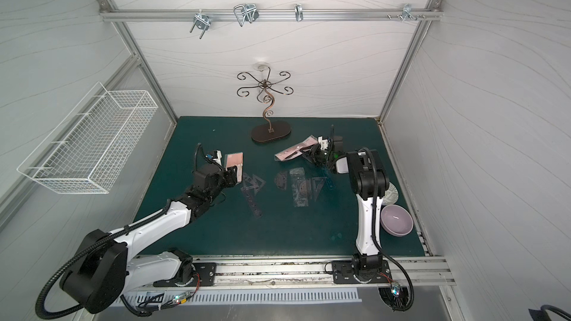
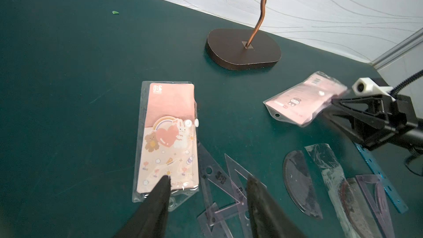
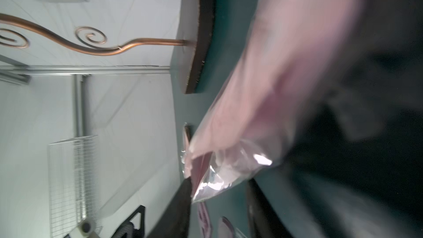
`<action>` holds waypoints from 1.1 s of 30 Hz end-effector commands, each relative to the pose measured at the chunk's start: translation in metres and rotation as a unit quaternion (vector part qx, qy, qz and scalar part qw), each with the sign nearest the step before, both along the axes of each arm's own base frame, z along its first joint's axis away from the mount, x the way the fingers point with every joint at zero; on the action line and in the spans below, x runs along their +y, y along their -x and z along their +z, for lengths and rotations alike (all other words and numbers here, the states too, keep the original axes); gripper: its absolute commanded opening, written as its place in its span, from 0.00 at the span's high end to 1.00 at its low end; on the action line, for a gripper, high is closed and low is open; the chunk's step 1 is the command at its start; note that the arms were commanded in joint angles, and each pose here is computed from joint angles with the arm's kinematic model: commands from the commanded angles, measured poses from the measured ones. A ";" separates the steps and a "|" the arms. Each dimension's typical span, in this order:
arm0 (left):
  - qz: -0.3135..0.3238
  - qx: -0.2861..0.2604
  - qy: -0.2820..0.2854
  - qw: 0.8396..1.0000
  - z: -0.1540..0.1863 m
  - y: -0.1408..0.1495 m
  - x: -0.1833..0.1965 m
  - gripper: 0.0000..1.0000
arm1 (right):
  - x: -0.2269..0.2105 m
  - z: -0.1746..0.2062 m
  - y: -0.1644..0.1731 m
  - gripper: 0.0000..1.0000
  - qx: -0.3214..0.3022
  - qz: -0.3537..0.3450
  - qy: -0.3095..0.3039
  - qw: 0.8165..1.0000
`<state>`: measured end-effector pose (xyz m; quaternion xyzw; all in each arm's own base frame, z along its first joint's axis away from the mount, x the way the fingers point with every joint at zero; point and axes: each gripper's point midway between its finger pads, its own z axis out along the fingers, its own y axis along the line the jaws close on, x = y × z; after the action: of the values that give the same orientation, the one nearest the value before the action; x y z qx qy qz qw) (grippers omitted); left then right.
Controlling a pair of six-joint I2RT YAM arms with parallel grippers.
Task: Open the ruler set and take out the ruler
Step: Place the ruler set bag at the center of the board, then reset both arms
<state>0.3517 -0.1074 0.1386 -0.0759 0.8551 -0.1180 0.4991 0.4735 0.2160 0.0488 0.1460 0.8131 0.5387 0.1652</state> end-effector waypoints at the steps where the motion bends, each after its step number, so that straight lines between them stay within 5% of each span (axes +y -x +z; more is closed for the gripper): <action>1: 0.023 -0.039 0.008 0.999 0.025 -0.020 0.008 0.42 | -0.012 0.018 0.013 0.42 0.011 -0.013 0.032 0.999; 5: 0.066 -0.027 0.006 0.997 0.025 -0.031 0.031 0.36 | -0.034 0.038 0.037 0.25 0.019 -0.027 0.134 0.990; 9: 0.144 -0.032 -0.050 0.988 0.033 -0.031 0.076 0.23 | -0.067 0.063 0.062 0.21 -0.007 -0.060 0.242 0.968; 14: 0.259 -0.024 -0.184 0.948 0.027 -0.010 0.141 0.21 | -0.150 0.104 0.082 0.02 -0.121 -0.183 0.437 0.872; 17: 0.248 -0.044 -0.219 0.943 0.013 -0.006 0.145 0.21 | -0.183 0.128 0.096 0.01 -0.211 -0.231 0.508 0.802; 20: 0.269 -0.048 -0.219 0.937 -0.001 0.001 0.161 0.15 | -0.203 0.130 0.105 0.01 -0.251 -0.251 0.548 0.757; 25: 0.256 -0.036 -0.209 0.943 -0.016 -0.010 0.170 0.12 | -0.221 0.085 0.096 0.01 -0.213 -0.227 0.590 0.745; 33: 0.209 -0.057 -0.133 0.967 -0.031 -0.029 0.173 0.11 | -0.200 0.059 0.085 0.01 -0.309 -0.203 0.539 0.757</action>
<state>0.3636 0.0706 0.0787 -0.1764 0.8271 0.1533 0.5112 0.3708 0.0058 0.0792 0.0517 0.8673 -0.0413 0.4934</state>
